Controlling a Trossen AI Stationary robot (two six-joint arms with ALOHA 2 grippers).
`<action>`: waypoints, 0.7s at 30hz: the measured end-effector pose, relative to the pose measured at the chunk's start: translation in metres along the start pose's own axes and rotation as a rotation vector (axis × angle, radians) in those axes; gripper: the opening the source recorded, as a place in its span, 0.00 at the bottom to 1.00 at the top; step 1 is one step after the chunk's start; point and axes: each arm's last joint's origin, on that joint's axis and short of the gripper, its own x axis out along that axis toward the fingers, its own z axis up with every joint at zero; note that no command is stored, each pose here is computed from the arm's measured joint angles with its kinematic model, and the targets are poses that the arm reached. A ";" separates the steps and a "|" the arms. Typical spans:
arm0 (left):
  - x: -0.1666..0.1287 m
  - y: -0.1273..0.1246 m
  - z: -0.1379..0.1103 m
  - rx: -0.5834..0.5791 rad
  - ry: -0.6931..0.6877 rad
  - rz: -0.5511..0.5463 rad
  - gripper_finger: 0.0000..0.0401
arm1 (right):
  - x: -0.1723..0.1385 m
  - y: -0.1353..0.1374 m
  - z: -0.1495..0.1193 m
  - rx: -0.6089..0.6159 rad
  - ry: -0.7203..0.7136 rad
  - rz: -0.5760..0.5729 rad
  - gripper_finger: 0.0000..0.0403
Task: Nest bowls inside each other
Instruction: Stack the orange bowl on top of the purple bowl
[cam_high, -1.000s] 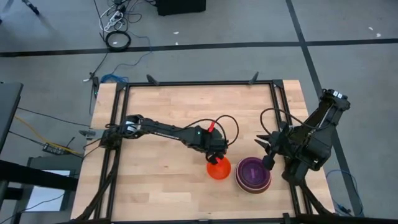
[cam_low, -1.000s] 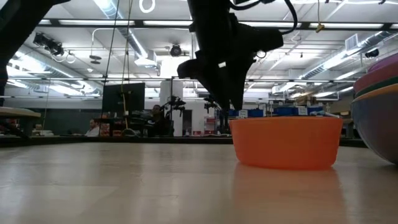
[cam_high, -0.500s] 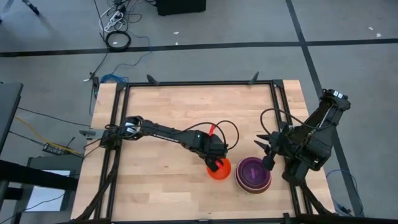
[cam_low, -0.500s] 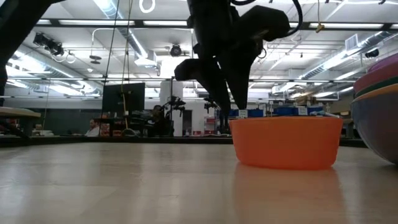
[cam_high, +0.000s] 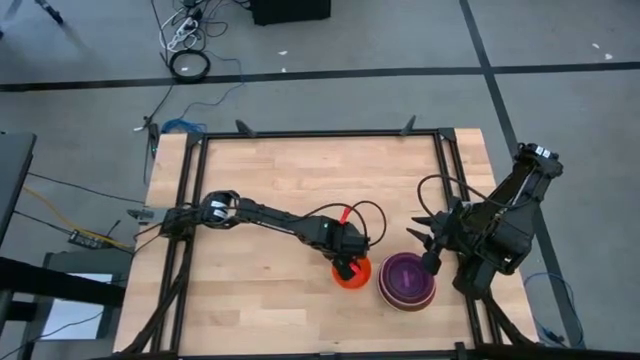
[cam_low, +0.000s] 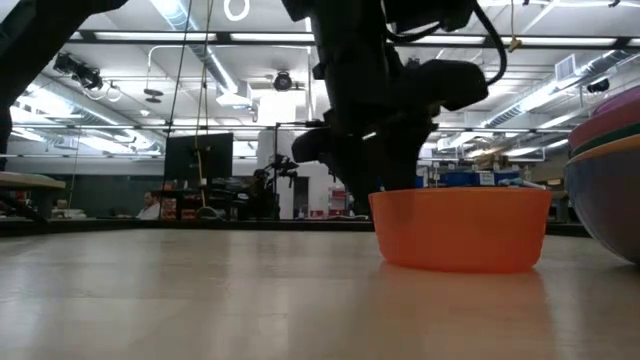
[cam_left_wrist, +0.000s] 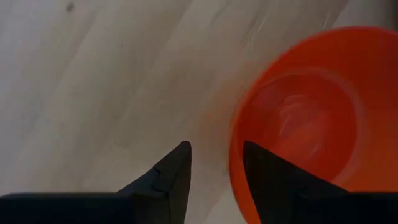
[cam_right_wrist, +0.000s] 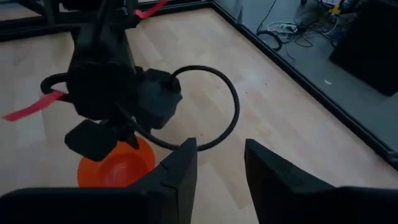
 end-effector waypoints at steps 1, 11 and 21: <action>0.003 0.000 0.000 0.003 -0.009 0.008 0.38 | 0.000 0.000 0.000 0.001 0.000 0.001 0.30; 0.015 0.000 0.000 0.075 0.018 -0.008 0.08 | 0.000 0.000 0.000 0.000 0.008 0.002 0.31; -0.012 0.005 0.012 0.130 -0.009 -0.036 0.01 | 0.000 0.000 -0.001 0.001 0.043 0.011 0.30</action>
